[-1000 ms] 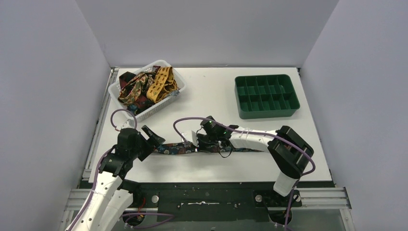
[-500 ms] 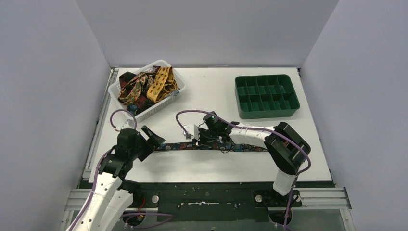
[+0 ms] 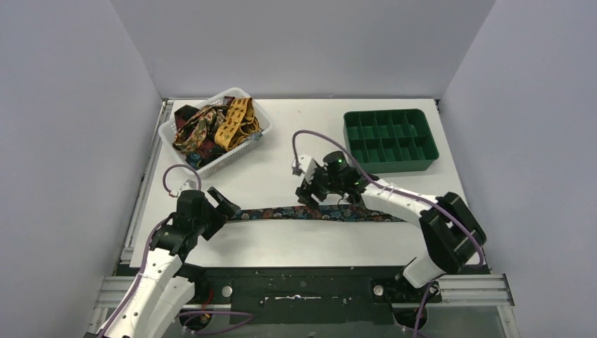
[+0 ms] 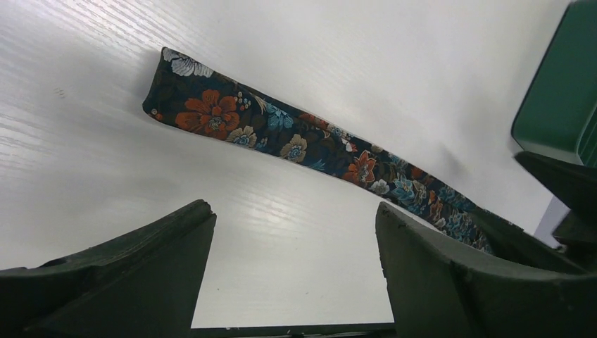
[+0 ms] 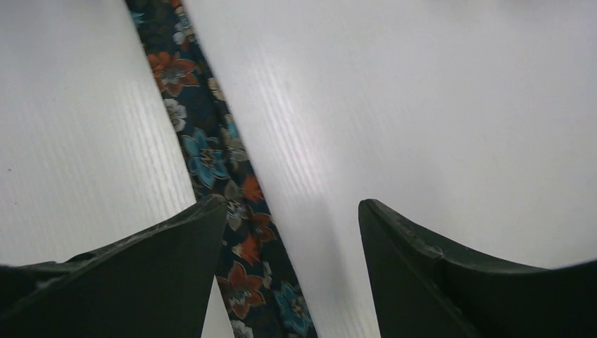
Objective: Roll the ties
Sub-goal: Flatten out the tie at the center of the board.
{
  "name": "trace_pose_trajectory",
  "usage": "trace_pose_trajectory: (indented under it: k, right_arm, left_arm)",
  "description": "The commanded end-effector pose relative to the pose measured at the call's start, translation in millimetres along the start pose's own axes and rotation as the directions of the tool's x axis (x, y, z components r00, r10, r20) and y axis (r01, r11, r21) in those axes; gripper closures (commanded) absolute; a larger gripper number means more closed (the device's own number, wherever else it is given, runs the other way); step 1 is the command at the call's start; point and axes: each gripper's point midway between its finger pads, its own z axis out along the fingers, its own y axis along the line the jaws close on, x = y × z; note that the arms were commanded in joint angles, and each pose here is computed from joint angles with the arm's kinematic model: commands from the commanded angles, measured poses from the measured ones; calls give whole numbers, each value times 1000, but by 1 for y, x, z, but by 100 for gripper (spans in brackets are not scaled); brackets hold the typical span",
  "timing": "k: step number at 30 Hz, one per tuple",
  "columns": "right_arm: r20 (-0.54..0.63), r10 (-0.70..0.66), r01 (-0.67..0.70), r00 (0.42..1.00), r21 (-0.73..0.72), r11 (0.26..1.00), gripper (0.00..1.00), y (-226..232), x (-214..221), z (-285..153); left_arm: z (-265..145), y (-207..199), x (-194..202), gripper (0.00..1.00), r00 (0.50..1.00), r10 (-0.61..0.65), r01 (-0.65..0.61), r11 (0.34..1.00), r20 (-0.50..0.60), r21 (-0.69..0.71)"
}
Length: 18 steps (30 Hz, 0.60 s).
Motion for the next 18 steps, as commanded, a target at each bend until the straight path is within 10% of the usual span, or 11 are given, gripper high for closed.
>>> trace_pose_trajectory:
  k: [1,8,18]
  right_arm:
    - [150,218,-251,964,257,933,29,-43,-17,-47]
    - [225,659,-680,718,430,594,34,-52,59,-101]
    - [102,179,-195,978,168,966,7,-9,22,-62]
  left_arm:
    - [5,-11,-18,18,998,-3,2,1000,68,25]
    - [8,-25,-14,18,999,32,-34,995,24,90]
    - [3,-33,-9,18,999,35,-34,990,-3,138]
